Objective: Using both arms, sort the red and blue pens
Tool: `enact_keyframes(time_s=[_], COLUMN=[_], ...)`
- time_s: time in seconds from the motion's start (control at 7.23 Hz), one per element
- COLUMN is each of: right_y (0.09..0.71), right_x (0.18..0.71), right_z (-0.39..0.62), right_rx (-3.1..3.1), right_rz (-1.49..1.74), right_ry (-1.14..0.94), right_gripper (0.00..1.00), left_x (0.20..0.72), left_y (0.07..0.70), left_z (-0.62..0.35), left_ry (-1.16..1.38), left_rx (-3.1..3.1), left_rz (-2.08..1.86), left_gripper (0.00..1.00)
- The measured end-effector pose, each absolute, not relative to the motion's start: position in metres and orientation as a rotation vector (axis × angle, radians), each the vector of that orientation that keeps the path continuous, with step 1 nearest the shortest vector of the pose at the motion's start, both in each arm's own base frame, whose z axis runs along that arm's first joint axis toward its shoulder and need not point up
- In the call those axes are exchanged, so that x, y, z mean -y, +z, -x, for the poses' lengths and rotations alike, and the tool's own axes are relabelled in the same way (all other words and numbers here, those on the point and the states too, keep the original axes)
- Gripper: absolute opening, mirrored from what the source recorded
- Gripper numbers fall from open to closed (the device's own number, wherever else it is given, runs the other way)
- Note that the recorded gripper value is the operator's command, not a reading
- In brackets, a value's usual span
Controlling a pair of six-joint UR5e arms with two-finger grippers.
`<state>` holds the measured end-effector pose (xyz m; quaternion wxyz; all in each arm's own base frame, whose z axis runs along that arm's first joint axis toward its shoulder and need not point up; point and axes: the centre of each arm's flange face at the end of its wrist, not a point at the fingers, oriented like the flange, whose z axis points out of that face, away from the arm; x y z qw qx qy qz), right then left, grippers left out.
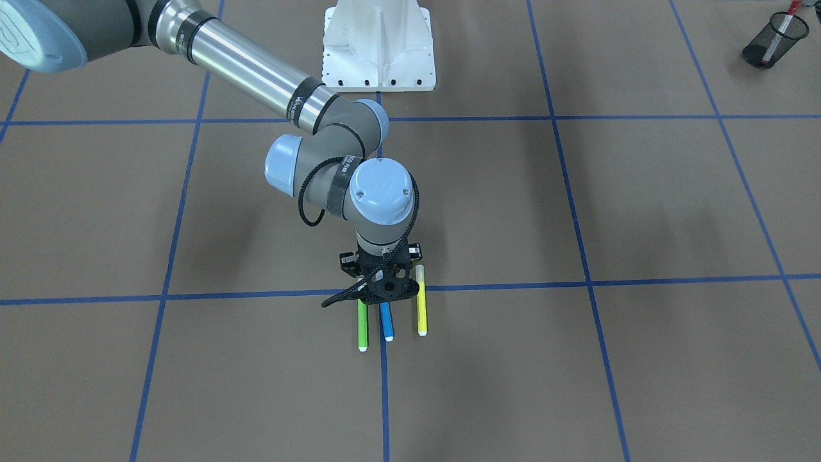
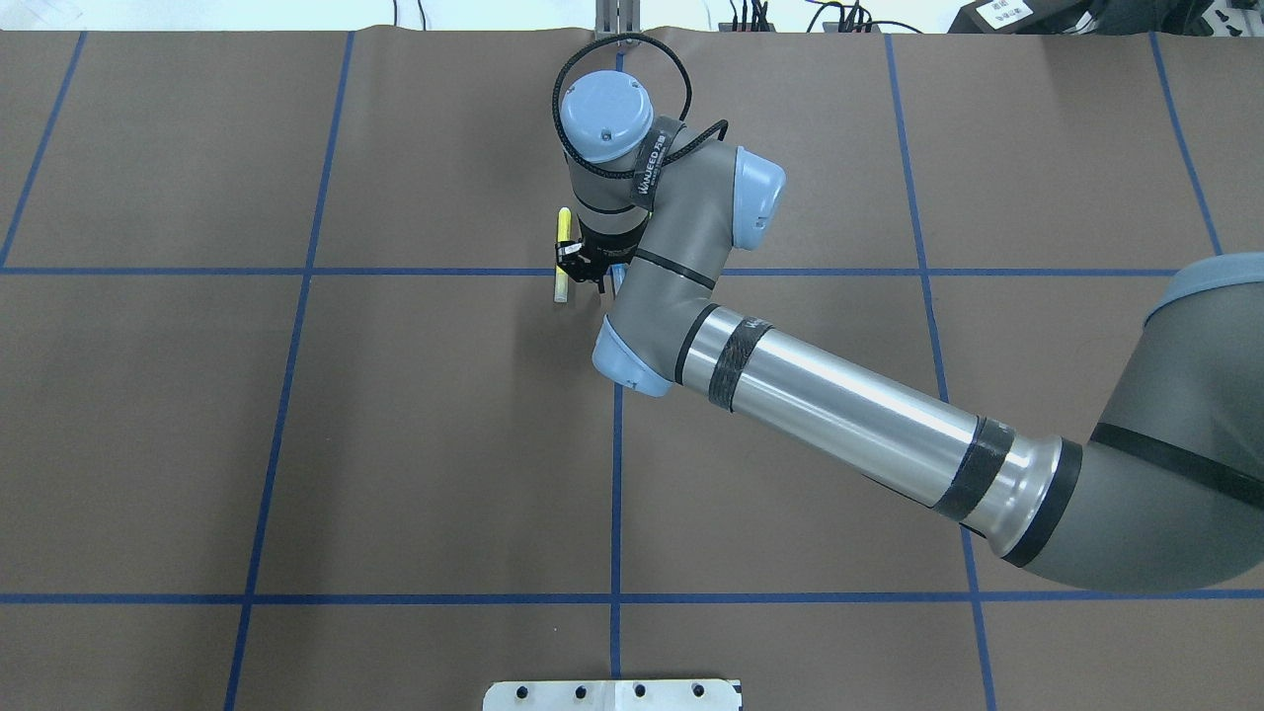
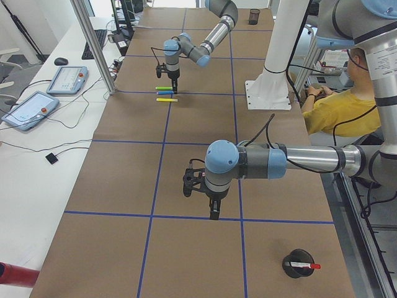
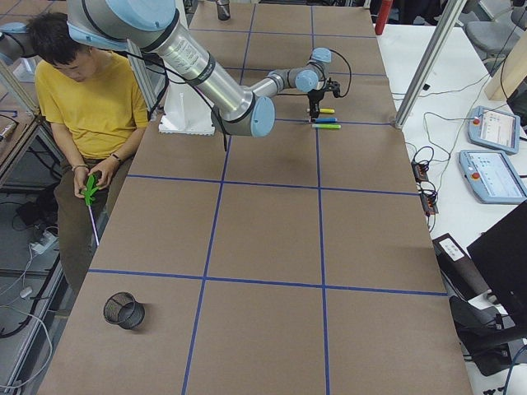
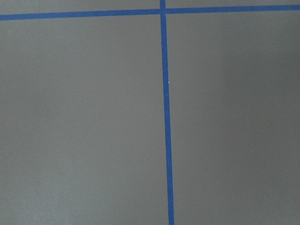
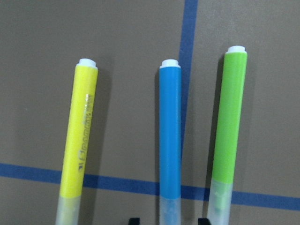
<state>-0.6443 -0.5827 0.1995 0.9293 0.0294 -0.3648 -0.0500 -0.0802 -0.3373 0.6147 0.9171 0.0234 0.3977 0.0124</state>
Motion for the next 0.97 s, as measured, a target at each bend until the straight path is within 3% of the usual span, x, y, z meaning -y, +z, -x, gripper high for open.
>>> enact_keyframes(time_s=[0.69,0.97], right_y=[0.2028,0.2053], right_x=[0.5772,0.5767], right_z=[0.6496,0.6507], right_rx=[0.742,0.737], right_rz=[-0.055,-0.051], right_ry=[-0.109,-0.110], right_gripper=[0.41,0.32], left_x=[0.3372,0.3370], left_y=[0.6161,0.6163], left_z=[0.0799,0.0798], left_ry=[0.026,0.025], left_rx=[-0.822,-0.822], left_rz=[-0.046,-0.046], left_gripper=[1.00,1.00])
